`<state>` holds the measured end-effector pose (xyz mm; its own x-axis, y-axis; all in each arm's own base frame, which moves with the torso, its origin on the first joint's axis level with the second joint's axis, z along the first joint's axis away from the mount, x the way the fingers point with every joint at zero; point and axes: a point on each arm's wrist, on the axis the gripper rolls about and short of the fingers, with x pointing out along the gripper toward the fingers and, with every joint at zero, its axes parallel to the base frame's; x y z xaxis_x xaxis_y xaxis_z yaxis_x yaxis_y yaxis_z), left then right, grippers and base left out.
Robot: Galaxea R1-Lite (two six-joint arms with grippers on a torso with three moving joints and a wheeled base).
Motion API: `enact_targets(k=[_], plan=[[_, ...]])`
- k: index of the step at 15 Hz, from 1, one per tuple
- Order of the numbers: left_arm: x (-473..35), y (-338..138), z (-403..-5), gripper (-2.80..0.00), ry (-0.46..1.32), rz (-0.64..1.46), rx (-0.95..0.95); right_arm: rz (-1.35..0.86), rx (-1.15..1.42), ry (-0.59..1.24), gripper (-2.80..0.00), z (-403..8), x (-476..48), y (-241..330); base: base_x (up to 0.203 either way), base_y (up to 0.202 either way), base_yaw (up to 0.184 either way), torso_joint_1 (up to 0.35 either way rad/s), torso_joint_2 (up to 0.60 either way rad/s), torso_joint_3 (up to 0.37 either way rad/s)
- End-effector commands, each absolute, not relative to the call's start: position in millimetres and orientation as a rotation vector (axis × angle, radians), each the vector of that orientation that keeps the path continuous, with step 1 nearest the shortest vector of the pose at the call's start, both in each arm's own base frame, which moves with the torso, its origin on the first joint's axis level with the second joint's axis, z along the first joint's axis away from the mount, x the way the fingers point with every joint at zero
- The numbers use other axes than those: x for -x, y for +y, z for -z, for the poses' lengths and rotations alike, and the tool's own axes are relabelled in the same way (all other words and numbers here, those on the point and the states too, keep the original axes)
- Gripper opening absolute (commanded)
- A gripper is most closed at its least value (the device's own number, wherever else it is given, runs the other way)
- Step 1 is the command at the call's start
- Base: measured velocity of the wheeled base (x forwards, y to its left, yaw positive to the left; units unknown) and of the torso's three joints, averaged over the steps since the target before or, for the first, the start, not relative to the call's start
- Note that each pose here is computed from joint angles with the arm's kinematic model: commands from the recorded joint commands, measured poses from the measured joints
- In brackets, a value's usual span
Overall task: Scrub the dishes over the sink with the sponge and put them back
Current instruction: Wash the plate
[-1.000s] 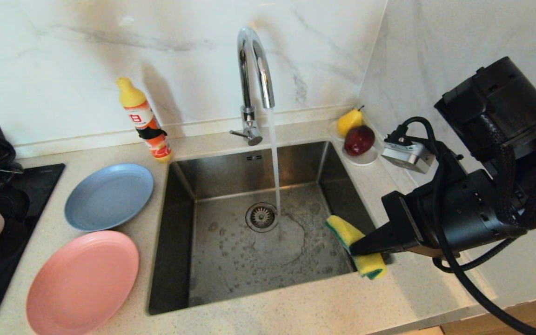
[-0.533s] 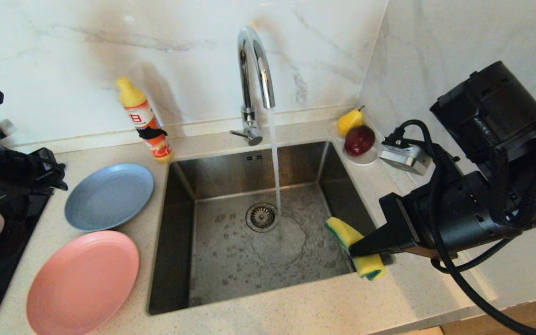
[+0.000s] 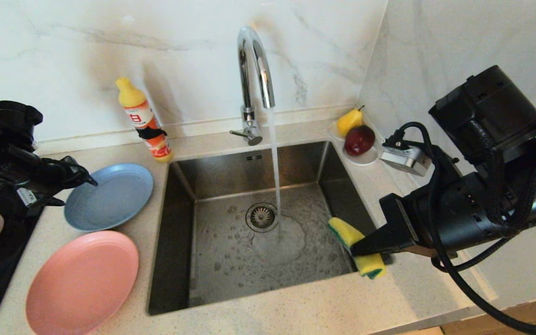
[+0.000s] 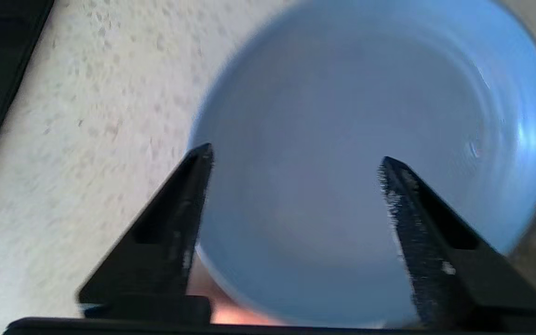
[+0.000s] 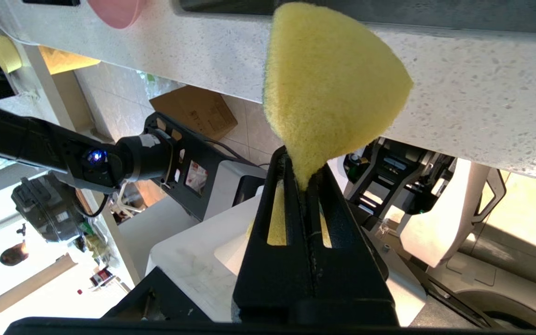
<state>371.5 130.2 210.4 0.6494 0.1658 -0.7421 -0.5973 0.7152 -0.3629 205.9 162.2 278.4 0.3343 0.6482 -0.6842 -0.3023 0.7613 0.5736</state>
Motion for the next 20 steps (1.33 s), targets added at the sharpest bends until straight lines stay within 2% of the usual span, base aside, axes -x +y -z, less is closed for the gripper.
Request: enact_targets(k=[1,9,17,20], plan=[[-382,140,-193,0.00,0.775,-0.488,0.666,-0.633,-0.380,1.065,-2.80,-278,-206,160,0.000,0.000,0.000,0.000,0.00,0.000],[-390,150,-180,0.00,0.783,-0.517,0.697,-0.620,-0.378,1.088,-2.80,-272,-207,160,0.000,0.000,0.000,0.000,0.00,0.000],[-370,144,-245,0.00,0.646,-0.506,0.683,-0.622,-0.382,1.077,-2.80,-275,-206,159,0.000,0.000,0.000,0.000,0.00,0.000],[-366,162,-236,0.00,0.677,-0.559,0.686,-0.622,-0.381,1.079,-2.80,-274,-206,159,0.000,0.000,0.000,0.000,0.00,0.000]])
